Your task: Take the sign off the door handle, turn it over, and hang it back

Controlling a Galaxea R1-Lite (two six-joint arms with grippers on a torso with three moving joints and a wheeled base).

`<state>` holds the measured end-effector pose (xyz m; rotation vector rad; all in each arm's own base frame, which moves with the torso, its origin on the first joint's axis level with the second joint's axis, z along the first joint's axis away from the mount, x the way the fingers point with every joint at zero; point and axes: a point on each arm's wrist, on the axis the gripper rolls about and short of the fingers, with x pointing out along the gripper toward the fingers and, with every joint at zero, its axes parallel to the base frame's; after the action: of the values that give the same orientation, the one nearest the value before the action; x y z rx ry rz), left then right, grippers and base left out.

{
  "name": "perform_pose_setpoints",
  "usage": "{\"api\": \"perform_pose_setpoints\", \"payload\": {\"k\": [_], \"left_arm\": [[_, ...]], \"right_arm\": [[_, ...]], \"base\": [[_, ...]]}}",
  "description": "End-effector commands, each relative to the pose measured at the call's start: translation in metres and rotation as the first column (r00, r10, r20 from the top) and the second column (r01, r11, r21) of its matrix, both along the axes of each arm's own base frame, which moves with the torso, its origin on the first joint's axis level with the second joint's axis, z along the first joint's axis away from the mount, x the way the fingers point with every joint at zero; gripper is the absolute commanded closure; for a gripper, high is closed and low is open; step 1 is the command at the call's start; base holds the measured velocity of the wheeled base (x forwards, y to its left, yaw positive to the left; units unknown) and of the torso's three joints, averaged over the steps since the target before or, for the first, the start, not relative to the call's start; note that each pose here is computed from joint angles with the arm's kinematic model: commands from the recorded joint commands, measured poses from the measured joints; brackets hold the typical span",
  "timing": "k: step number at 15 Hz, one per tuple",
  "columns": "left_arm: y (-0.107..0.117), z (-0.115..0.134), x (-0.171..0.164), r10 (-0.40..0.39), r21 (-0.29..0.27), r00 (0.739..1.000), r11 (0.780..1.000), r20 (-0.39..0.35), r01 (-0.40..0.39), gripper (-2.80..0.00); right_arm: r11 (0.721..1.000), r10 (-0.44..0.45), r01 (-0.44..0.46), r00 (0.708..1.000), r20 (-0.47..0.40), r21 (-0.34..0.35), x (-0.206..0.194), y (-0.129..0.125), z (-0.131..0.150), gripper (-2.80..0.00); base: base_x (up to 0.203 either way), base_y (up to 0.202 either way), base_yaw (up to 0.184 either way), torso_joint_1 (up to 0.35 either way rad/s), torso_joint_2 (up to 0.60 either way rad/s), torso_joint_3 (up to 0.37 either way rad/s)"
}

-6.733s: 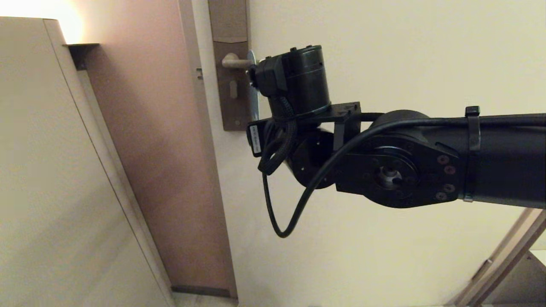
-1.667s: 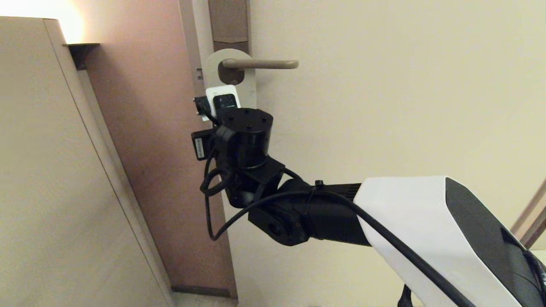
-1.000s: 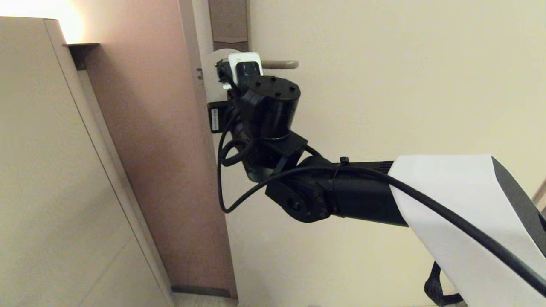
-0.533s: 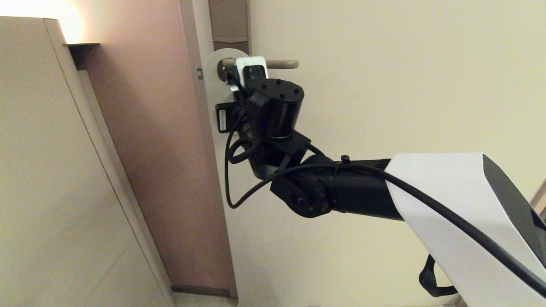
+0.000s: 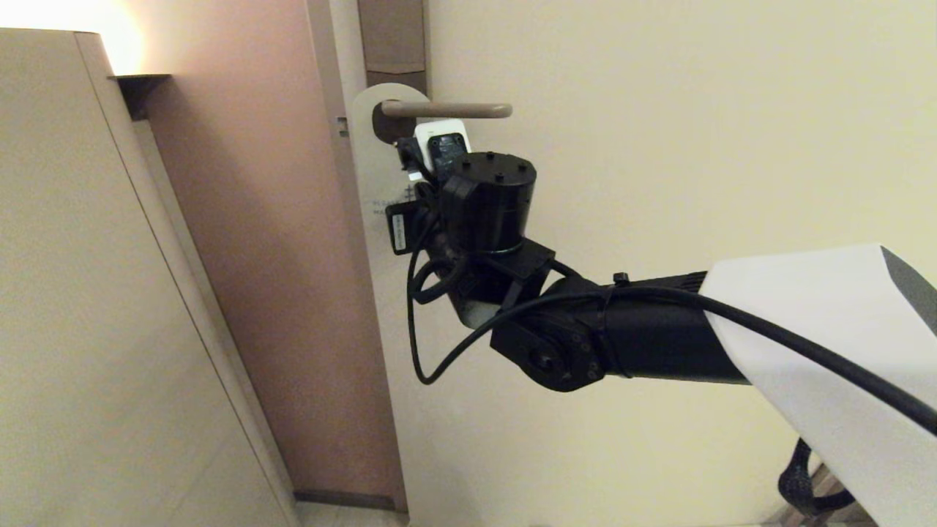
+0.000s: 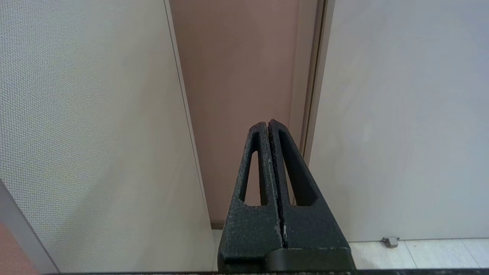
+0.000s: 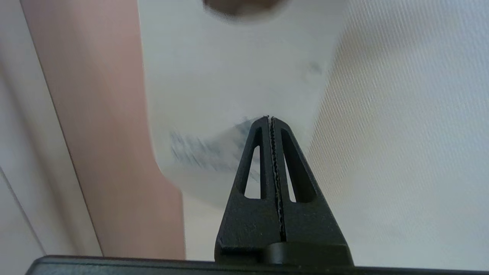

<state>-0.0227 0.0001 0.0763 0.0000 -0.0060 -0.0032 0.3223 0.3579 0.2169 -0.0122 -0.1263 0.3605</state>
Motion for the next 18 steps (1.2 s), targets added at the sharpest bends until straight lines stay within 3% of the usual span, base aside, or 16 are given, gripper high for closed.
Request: {"api": "perform_pose_setpoints", "payload": {"k": [1,6,9,13,18], "left_arm": [[0.0,0.0,0.0,0.0,0.0,1.0,1.0,0.0,0.0,0.0],[0.0,0.0,0.0,0.0,0.0,1.0,1.0,0.0,0.0,0.0],[0.0,0.0,0.0,0.0,0.0,1.0,1.0,0.0,0.0,0.0],[0.0,0.0,0.0,0.0,0.0,1.0,1.0,0.002,0.0,0.0],[0.0,0.0,0.0,0.0,0.0,1.0,1.0,0.0,0.0,0.0]], "right_arm": [[1.0,-0.014,0.014,1.0,-0.021,-0.026,-0.013,-0.023,0.01,0.0],[0.982,-0.118,0.095,0.983,-0.139,-0.166,-0.038,-0.103,0.007,0.0],[0.948,-0.24,0.177,0.944,-0.228,-0.266,-0.057,-0.17,0.009,0.0],[0.878,-0.418,0.278,0.841,-0.343,-0.39,-0.094,-0.249,0.013,0.0],[0.784,-0.605,0.457,0.713,-0.353,-0.42,-0.16,-0.323,0.021,0.0]], "base": [[0.0,0.0,0.0,0.0,0.0,0.0],[0.0,0.0,0.0,0.0,0.0,0.0],[0.0,0.0,0.0,0.0,0.0,0.0],[0.0,0.0,0.0,0.0,0.0,0.0],[0.0,0.0,0.0,0.0,0.0,0.0]]}}
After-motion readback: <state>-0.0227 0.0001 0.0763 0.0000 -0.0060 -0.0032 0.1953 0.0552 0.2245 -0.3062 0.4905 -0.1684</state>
